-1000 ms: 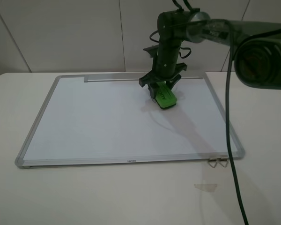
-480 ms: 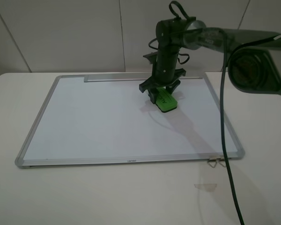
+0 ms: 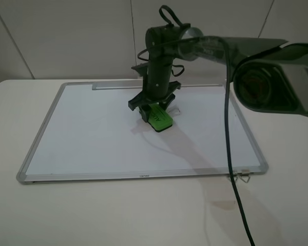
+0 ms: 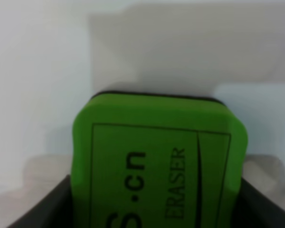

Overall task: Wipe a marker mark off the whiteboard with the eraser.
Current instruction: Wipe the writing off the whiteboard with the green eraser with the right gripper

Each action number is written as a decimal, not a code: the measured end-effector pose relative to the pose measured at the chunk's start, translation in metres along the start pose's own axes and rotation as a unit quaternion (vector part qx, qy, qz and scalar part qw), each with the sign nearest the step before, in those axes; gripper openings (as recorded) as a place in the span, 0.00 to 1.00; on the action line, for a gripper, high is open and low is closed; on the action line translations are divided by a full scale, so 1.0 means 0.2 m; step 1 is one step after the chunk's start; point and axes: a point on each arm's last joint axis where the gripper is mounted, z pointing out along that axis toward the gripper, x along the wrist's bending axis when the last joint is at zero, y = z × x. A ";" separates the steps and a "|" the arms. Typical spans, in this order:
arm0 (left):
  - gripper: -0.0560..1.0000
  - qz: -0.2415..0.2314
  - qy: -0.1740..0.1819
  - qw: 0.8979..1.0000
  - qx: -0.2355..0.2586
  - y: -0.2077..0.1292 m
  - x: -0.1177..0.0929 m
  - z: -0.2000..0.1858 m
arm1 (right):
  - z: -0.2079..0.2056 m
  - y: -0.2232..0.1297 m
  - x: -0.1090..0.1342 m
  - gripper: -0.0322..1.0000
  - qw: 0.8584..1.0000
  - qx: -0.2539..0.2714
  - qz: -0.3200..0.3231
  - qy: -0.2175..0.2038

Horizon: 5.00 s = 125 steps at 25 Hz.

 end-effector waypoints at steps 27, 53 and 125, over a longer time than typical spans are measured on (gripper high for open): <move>0.70 0.000 0.000 1.000 0.000 0.00 0.00 0.00 | 0.02 -0.17 -0.83 0.61 0.988 0.013 0.142 -0.065; 0.70 0.000 0.000 1.000 0.000 0.00 0.00 0.00 | 0.12 0.03 0.08 0.61 0.999 0.001 -0.038 -0.027; 0.70 0.000 0.000 1.000 0.000 0.00 0.00 0.00 | 0.12 0.07 -0.58 0.61 0.986 -0.129 -0.109 0.016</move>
